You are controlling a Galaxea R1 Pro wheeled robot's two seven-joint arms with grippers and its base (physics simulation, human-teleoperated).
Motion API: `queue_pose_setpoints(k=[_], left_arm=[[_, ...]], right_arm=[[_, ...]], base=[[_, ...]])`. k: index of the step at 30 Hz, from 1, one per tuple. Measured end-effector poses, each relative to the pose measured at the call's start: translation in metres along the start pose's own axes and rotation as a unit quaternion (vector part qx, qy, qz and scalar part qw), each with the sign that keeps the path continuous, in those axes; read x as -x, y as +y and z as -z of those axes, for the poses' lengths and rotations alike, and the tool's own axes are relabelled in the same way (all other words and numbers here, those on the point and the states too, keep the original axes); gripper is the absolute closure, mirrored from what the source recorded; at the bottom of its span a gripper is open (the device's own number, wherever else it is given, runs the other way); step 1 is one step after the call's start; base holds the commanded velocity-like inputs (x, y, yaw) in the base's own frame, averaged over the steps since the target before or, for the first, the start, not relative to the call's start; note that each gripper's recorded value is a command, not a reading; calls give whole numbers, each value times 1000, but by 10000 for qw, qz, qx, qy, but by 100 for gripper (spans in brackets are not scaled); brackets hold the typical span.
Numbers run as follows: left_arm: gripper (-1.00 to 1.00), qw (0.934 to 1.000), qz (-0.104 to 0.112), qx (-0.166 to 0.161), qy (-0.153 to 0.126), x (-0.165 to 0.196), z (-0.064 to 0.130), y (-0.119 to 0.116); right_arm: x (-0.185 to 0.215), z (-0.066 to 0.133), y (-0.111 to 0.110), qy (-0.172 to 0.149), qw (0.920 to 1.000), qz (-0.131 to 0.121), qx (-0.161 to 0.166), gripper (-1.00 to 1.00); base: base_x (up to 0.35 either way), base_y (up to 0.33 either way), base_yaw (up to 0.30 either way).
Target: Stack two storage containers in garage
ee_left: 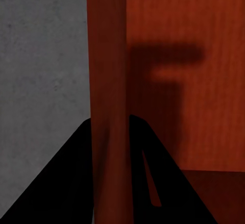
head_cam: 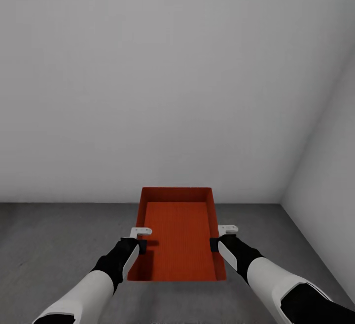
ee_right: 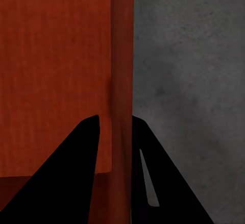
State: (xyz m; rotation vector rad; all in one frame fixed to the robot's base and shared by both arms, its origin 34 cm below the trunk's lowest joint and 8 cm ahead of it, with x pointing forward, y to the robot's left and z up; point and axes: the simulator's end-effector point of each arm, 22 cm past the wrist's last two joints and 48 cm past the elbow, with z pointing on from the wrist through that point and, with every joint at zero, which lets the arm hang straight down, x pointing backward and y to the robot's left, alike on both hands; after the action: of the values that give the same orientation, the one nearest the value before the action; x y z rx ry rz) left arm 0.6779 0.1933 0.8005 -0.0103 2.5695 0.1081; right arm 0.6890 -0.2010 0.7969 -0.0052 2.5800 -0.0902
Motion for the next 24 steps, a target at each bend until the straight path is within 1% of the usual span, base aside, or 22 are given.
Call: queue_pose_setpoints(k=[24], left_arm=[[100,9998,-14,-5,190,-23,-37,-4]], right_arm=[[-23,-37,3,189,9998,13,7,100]], base=[[0,0,0]])
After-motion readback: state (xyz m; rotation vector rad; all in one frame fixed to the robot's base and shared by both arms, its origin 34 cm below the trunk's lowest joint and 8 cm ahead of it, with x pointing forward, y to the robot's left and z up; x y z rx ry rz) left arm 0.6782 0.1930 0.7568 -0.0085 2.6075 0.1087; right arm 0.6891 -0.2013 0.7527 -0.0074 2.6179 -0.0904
